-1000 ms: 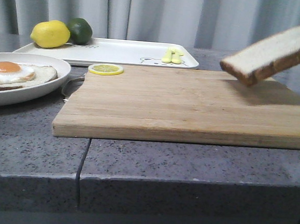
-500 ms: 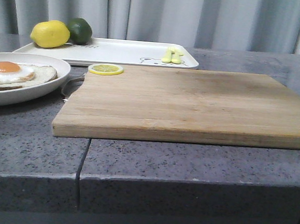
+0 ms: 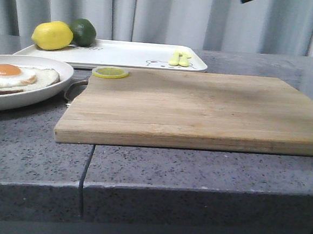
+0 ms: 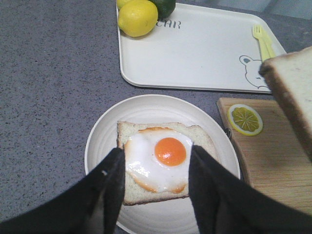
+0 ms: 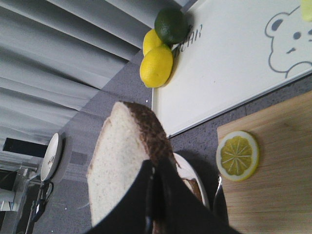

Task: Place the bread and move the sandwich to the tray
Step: 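Lift the bread slice with the right gripper toward the egg plate, then lay the bread slice on the fried egg toast and release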

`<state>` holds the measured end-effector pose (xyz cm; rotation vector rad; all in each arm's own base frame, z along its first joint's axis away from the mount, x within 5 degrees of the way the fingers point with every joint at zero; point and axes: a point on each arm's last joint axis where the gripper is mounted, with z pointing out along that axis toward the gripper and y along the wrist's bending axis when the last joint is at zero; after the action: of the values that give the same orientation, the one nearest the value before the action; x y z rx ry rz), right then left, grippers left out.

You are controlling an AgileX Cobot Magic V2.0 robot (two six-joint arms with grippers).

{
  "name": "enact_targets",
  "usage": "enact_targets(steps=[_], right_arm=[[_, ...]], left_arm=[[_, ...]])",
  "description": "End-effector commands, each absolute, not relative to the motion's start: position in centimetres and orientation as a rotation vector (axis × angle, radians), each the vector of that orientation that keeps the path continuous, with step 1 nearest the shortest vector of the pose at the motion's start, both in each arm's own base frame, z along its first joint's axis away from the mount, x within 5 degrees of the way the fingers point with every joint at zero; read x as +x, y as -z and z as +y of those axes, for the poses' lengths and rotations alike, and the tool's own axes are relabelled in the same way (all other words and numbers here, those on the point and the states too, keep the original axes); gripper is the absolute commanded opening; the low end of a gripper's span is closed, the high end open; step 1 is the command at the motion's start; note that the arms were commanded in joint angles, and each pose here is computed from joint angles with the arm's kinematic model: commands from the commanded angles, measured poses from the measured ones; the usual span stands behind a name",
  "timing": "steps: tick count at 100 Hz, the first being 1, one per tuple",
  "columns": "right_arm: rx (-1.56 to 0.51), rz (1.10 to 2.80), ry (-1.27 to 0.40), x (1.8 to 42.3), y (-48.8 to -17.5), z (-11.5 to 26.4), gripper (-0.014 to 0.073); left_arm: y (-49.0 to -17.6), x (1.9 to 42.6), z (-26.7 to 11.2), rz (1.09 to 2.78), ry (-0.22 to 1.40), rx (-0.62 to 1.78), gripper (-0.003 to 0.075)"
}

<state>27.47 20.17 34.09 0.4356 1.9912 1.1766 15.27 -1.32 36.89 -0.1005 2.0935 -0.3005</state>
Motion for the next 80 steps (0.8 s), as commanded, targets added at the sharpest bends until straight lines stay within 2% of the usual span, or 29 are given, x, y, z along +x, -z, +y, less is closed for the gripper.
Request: enact_targets(steps=[1,24,44,80], right_arm=[[0.435,1.864,-1.214,28.0,-36.4,21.3,-0.0061],[0.443,1.892,-1.255,29.1,-34.5,26.3,-0.0061],[0.515,1.856,-1.249,28.3,-32.3,29.5,-0.0061],[0.587,1.878,-1.217,28.0,-29.4,31.5,-0.0061]], left_arm=[[-38.7,15.5,-1.3,1.981,0.310,-0.110,0.0281],[-38.7,15.5,-1.3,1.981,0.310,-0.110,0.0280],[-38.7,15.5,-1.3,1.981,0.310,-0.110,0.0280],[-38.7,15.5,-1.3,1.981,0.310,-0.110,0.0280]])
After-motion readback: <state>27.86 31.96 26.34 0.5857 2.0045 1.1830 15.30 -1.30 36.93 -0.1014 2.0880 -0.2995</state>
